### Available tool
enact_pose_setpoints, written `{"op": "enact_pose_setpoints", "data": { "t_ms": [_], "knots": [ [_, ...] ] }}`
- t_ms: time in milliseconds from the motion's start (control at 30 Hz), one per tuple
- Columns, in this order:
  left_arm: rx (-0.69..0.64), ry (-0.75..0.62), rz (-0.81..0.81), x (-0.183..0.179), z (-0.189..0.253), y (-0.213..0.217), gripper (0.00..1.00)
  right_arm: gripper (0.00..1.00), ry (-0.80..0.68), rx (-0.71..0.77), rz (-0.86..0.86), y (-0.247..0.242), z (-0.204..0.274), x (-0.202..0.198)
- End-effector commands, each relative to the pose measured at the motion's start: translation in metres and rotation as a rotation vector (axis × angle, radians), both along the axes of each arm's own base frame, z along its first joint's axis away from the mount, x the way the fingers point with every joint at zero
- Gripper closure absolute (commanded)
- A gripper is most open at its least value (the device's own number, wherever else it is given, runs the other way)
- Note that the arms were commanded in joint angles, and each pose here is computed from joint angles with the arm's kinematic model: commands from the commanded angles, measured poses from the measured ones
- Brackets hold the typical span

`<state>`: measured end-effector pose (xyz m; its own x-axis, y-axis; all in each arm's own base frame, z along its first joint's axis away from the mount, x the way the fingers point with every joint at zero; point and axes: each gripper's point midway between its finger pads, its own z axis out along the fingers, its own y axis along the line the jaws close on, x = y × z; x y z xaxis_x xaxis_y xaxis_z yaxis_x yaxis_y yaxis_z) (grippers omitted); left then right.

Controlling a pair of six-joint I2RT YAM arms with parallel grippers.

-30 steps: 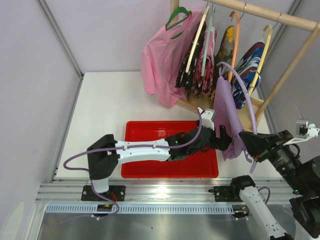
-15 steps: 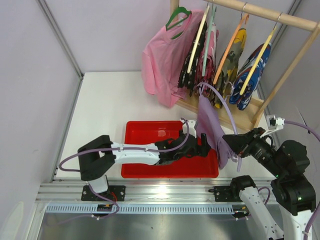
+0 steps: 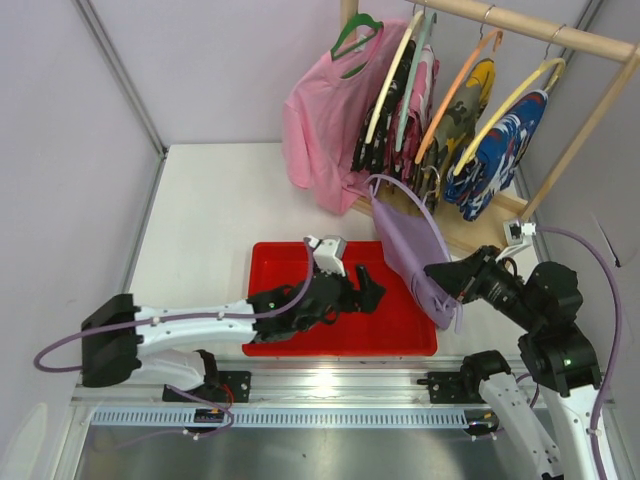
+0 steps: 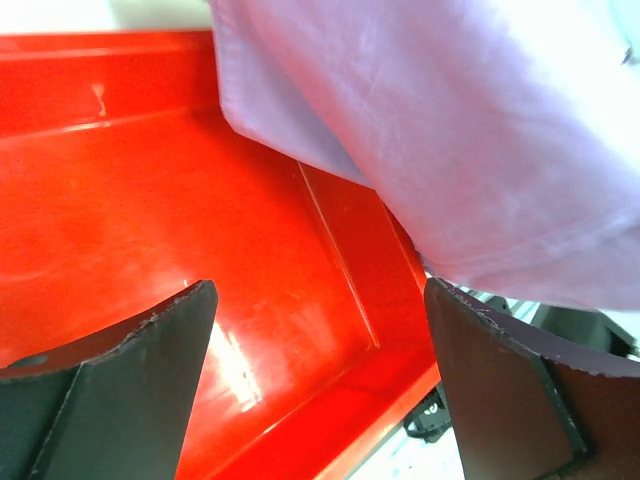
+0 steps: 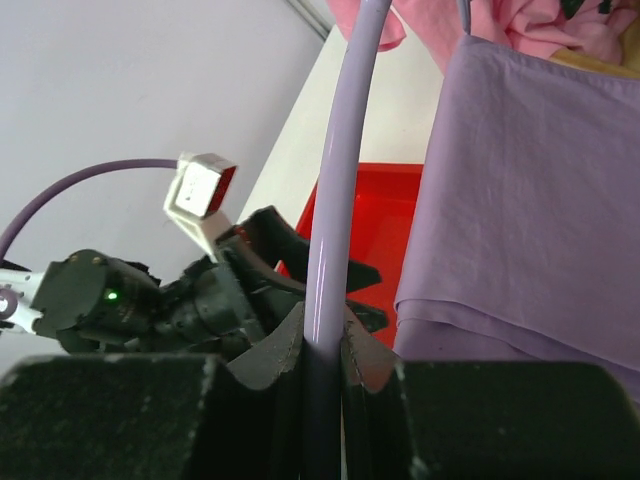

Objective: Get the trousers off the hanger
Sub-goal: Pass the hanger from the right arm to the left

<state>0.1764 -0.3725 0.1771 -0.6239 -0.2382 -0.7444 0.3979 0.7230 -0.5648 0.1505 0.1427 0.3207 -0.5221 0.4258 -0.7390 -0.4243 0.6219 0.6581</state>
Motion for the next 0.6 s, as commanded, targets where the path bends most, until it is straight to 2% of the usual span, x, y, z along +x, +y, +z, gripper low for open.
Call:
{"op": "enact_pose_setpoints", "data": {
  "t_ms": [0,200,300,367,433,467,567],
  "knots": [
    [-0.061,-0.038,0.069,0.003,0.029,0.027,0.09,1.0,-0.185,0.077,0.035,0.009,0.042,0.01],
    [-0.164,-0.115,0.031,-0.005,0.083,0.046,0.07,1.0,-0.132,0.108,0.077,0.029,0.028,0.024],
    [-0.168,-0.14,0.017,-0.007,0.098,0.048,0.06,1.0,-0.117,0.076,0.058,0.041,0.019,0.036],
    [-0.164,-0.15,0.019,-0.006,0.102,0.05,0.05,1.0,-0.117,0.054,0.115,0.063,0.015,0.027],
    [-0.169,-0.156,0.029,-0.005,0.108,0.052,0.05,1.0,-0.135,-0.006,0.047,0.073,0.008,0.04],
    [-0.177,-0.156,0.036,-0.005,0.111,0.054,0.05,1.0,-0.146,-0.018,0.088,0.089,0.007,0.028],
    [-0.156,-0.147,0.095,0.0,0.107,0.07,0.04,1.0,-0.188,-0.067,0.045,0.113,0.003,0.026]
  ]
}}
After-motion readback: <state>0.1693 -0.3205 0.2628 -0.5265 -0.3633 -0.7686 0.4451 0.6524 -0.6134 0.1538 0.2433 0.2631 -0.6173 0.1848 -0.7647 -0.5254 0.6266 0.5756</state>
